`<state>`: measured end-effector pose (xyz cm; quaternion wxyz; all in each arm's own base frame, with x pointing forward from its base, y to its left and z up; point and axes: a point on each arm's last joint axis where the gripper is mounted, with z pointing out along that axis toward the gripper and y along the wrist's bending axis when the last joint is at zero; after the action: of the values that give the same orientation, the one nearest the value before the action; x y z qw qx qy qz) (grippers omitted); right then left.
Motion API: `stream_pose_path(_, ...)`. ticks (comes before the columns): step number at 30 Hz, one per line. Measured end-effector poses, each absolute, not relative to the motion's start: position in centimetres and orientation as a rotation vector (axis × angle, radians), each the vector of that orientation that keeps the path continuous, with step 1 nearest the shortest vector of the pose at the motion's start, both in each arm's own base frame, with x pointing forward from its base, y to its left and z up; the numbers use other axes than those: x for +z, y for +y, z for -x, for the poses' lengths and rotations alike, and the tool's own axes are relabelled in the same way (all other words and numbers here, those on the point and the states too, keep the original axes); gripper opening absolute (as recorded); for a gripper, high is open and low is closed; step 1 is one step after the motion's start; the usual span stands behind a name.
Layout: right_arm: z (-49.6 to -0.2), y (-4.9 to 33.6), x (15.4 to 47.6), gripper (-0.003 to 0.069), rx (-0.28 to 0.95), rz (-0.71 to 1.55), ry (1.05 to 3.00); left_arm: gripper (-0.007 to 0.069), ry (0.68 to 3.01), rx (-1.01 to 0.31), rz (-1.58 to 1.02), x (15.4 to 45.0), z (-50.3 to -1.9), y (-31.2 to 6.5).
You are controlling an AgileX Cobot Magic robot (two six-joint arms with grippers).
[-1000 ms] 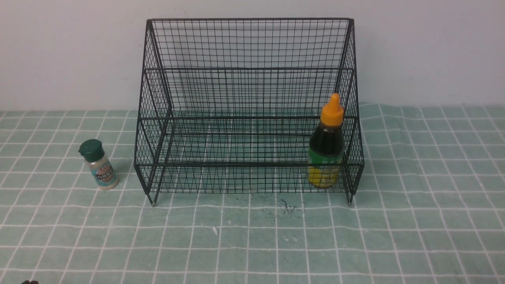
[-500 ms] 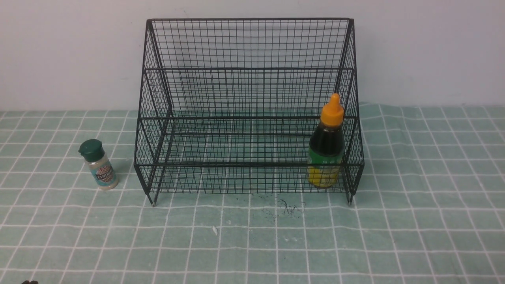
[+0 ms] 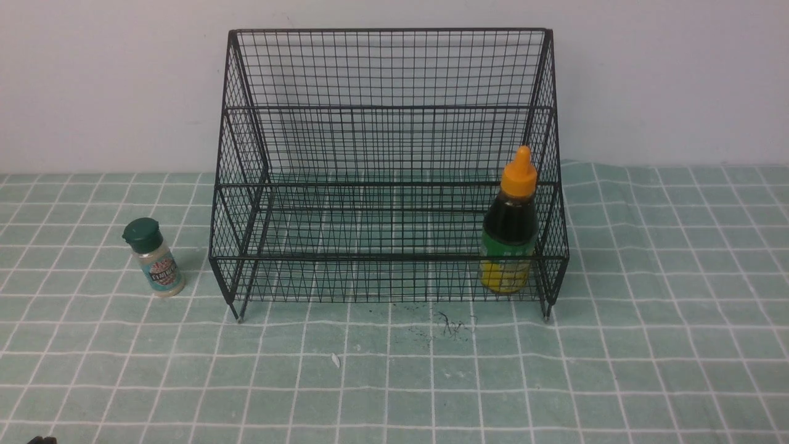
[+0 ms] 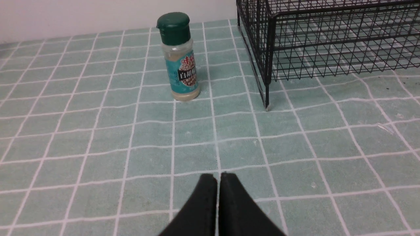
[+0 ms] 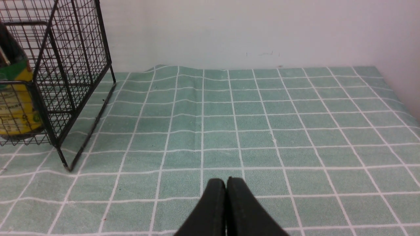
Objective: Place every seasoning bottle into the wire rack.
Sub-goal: Use the left arm to grab the condiment bottle closest to it
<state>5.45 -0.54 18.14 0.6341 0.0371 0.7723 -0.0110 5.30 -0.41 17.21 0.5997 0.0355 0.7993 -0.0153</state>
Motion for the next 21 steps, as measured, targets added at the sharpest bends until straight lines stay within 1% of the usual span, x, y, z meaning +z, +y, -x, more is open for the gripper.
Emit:
stream_pose_path(1,-5.5,-0.5,18.1,-0.0010,-0.025,-0.085,1.766,-0.0006,1.833,-0.060,-0.059,17.4,-5.4,-0.5)
stream_pose_path(3,-5.5,-0.5,18.1,-0.0010,-0.025,-0.085,1.766,-0.0006,1.757,-0.166,0.040,18.1,-5.5,-0.6)
stream_pose_path(5,-5.5,-0.5,18.1,-0.0010,-0.025,-0.085,1.766,-0.0006,1.684,-0.228,0.102,18.8,-5.6,-0.6)
stream_pose_path(7,-5.4,-0.5,18.1,-0.0010,-0.025,-0.085,1.767,-0.0006,1.562,-0.298,0.179,19.8,-5.7,-0.5)
stream_pose_path(8,-5.4,-0.5,18.1,-0.0010,-0.025,-0.085,1.767,-0.0006,1.550,-0.302,0.184,19.9,-5.7,-0.5)
stream_pose_path(11,-5.4,-0.5,18.1,-0.0010,-0.025,-0.085,1.767,-0.0006,1.300,-0.387,0.317,21.9,-5.4,0.3)
stream_pose_path(14,-5.4,-0.5,18.1,-0.0010,-0.025,-0.085,1.767,-0.0006,1.075,-0.425,0.391,24.0,-4.7,1.1)
stream_pose_path(15,-5.4,-0.5,18.1,-0.0010,-0.025,-0.085,1.767,-0.0006,1.051,-0.429,0.394,24.5,-4.6,1.2)
stream_pose_path(16,-5.4,-0.5,18.1,-0.0010,-0.025,-0.085,1.767,-0.0006,0.991,-0.429,0.373,26.2,-4.0,1.2)
stream_pose_path(17,-5.4,-0.5,18.1,-0.0010,-0.025,-0.085,1.767,-0.0006,0.973,-0.423,0.342,27.6,-3.7,1.1)
stream_pose_path(18,-5.4,-0.5,18.1,-0.0010,-0.025,-0.085,1.767,-0.0006,0.993,-0.404,0.282,29.7,-3.3,0.7)
stream_pose_path(19,-5.4,-0.5,18.1,-0.0010,-0.025,-0.085,1.767,-0.0006,1.030,-0.392,0.257,30.5,-3.4,0.5)
stream_pose_path(21,-5.4,-0.5,18.1,-0.0010,-0.025,-0.085,1.767,-0.0006,1.208,-0.363,0.195,32.7,-4.2,-0.2)
